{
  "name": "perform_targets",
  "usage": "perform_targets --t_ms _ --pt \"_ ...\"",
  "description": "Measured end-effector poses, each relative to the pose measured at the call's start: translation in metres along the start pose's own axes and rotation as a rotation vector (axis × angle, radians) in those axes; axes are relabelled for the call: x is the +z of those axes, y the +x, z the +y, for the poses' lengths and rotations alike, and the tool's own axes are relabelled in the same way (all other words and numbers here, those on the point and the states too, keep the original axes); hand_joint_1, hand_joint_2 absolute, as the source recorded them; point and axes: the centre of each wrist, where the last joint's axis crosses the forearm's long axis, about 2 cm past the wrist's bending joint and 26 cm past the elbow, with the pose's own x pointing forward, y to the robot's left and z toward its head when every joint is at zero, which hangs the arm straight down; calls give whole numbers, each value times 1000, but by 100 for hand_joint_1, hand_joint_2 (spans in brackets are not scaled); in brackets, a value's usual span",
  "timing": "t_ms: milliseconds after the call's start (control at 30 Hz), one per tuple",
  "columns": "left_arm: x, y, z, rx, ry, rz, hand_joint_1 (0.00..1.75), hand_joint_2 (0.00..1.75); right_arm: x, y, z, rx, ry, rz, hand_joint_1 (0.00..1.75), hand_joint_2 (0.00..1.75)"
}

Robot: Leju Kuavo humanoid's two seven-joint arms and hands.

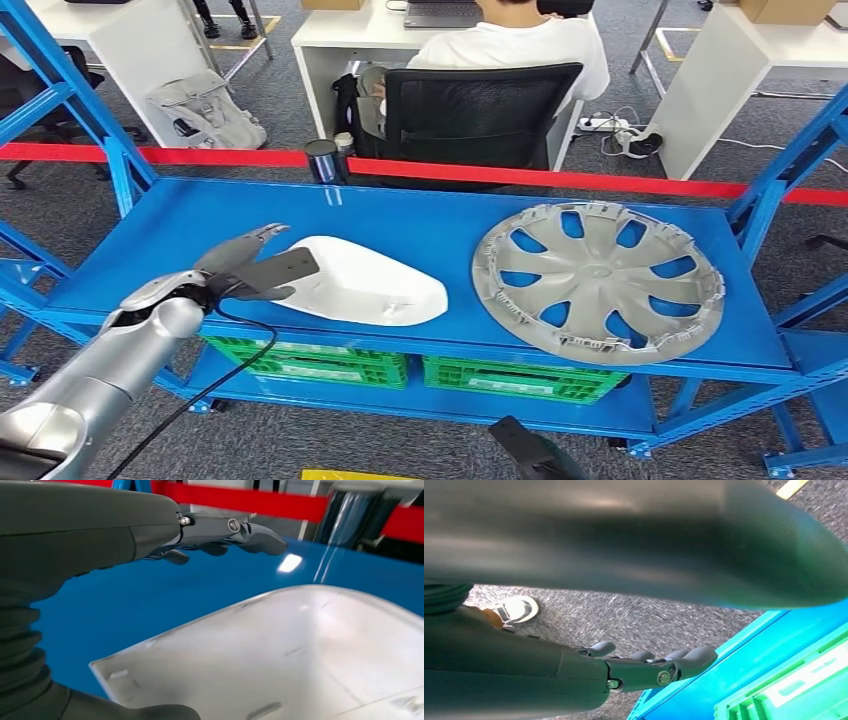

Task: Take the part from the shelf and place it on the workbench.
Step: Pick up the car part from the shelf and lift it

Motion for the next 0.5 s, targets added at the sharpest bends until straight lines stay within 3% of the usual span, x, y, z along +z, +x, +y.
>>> perform_targets --t_ms 200,500 --pt "1 -8 7 53 -81 32 0 175 -1 3 -1 25 2 1 0 0" --pt "1 -10 11 72 -92 48 0 175 -1 4 0 47 -2 -1 0 0"
